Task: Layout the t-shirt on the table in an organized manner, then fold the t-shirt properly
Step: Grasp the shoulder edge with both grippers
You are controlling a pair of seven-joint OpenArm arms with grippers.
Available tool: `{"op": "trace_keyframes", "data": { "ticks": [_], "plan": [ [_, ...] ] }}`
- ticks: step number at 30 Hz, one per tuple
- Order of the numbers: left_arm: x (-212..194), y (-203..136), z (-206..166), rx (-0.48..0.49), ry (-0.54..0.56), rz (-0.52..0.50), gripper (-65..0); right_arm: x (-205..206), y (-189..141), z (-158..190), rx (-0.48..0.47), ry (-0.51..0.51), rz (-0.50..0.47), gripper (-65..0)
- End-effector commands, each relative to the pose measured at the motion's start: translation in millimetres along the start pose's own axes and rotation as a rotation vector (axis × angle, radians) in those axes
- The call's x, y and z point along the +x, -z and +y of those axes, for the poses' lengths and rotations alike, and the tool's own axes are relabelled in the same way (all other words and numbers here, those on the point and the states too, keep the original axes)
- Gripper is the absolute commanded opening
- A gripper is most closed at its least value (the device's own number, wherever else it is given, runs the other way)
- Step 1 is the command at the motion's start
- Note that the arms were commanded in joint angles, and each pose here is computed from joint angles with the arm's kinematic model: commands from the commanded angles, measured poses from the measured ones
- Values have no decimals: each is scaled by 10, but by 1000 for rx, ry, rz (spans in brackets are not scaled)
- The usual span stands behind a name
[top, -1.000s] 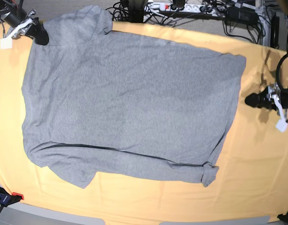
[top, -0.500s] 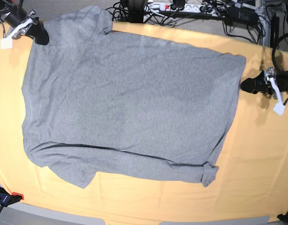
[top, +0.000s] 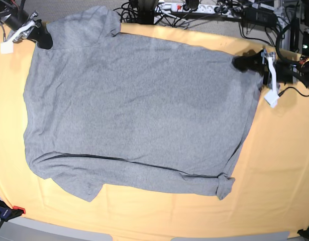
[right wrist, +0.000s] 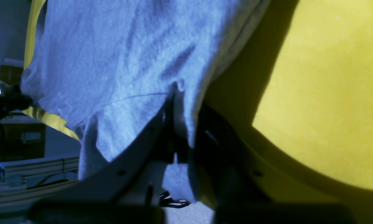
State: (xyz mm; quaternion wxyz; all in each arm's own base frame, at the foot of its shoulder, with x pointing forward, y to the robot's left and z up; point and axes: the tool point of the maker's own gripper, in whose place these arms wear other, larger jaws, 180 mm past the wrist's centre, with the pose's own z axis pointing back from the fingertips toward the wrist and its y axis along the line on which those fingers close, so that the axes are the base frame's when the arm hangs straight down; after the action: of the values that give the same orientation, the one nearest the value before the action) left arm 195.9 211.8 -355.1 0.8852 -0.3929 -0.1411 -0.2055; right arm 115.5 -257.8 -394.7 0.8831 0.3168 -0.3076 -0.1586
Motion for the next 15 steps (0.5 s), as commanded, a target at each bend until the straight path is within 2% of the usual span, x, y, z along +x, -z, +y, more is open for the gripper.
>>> {"op": "trace_keyframes", "data": {
  "ticks": [1, 7, 8, 9, 11, 15],
  "plan": [
    [-69, -86, 53, 35, 15, 54, -326, -1, -27, -11, -6, 1, 11, -650],
    [-85, -125, 79, 46, 8, 56, -331, -8, -28, -11, -6, 1, 16, -650],
    [-83, -128, 80, 47, 8, 56, -373, -7, -28, -11, -6, 1, 15, -650],
    [-84, -126, 80, 46, 8, 56, -449, -7, -28, -11, -6, 1, 15, -650],
    [-84, -126, 80, 46, 8, 56, -645, -7, -28, -11, -6, 1, 15, -650],
    [-82, -128, 80, 47, 9, 56, -650, -6, -28, -11, -6, 1, 15, -650]
  ]
}}
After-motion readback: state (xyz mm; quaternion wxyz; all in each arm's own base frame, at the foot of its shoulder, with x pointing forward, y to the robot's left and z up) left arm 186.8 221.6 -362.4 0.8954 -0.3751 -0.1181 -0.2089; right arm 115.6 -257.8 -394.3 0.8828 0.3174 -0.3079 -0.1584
